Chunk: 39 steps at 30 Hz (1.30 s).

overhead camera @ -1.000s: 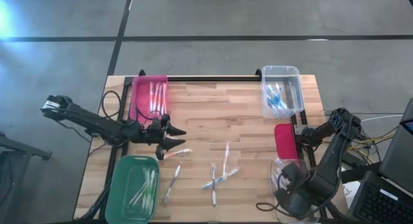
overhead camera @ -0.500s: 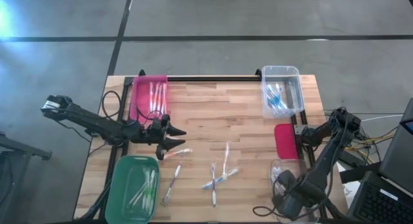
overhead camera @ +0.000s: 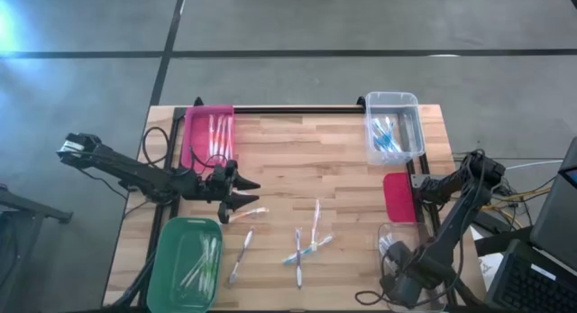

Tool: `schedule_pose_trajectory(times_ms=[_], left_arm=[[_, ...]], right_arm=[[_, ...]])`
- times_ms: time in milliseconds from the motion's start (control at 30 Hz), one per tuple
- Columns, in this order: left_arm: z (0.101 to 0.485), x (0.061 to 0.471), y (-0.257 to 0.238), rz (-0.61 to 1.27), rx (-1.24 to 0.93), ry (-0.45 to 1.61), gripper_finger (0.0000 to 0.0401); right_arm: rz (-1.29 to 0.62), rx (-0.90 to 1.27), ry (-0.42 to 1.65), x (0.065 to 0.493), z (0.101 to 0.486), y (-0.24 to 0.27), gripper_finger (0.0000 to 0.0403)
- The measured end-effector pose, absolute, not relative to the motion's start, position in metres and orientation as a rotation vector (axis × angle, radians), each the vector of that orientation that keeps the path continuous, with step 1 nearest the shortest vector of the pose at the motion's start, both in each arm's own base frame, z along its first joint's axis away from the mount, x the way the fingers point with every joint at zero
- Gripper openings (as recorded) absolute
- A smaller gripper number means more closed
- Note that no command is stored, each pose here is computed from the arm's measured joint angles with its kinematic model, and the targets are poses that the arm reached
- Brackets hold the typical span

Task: Pick & Place Toothbrushes
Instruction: Put the violet toothbrush into the bottom transparent bin, then put the orange toothbrush into the pink bin

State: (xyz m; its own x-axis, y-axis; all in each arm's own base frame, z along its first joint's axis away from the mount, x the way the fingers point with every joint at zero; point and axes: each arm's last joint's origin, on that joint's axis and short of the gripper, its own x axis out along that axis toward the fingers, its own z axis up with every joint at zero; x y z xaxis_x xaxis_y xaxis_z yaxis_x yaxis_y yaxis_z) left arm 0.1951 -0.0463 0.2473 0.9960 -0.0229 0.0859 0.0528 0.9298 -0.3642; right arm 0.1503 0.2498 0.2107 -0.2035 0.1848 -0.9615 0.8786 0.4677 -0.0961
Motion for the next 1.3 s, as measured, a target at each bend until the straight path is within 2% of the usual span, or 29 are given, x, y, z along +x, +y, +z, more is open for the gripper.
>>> schedule_pose_trajectory(times_ms=[467, 833, 1000, 1133, 1233, 1300], left_arm=[[0.247, 0.195, -0.046, -0.038, -0.376, -0.080, 0.0181], [0.247, 0.195, -0.046, -0.039, -0.378, -0.080, 0.0181], [0.247, 0.195, -0.046, -0.039, -0.378, -0.080, 0.0181], [0.247, 0.195, -0.046, -0.038, -0.378, -0.080, 0.0181], [0.247, 0.195, -0.046, -0.038, -0.378, -0.079, 0.0181], [0.247, 0.195, -0.046, -0.038, -0.378, -0.078, 0.0181]], right_arm=[[-0.877, 0.902, 1.776, 0.141, 0.187, 0.242, 0.0051], [-0.839, 0.911, 1.784, 0.143, 0.195, 0.247, 0.0116], [-0.800, 0.935, 1.793, 0.144, 0.216, 0.248, 0.0140], [-0.863, 0.922, 1.776, 0.141, 0.245, 0.243, 0.0147], [-0.927, 0.870, 1.692, 0.140, 0.266, 0.237, 0.0144], [-0.940, 0.827, 1.566, 0.141, 0.279, 0.232, 0.0136]])
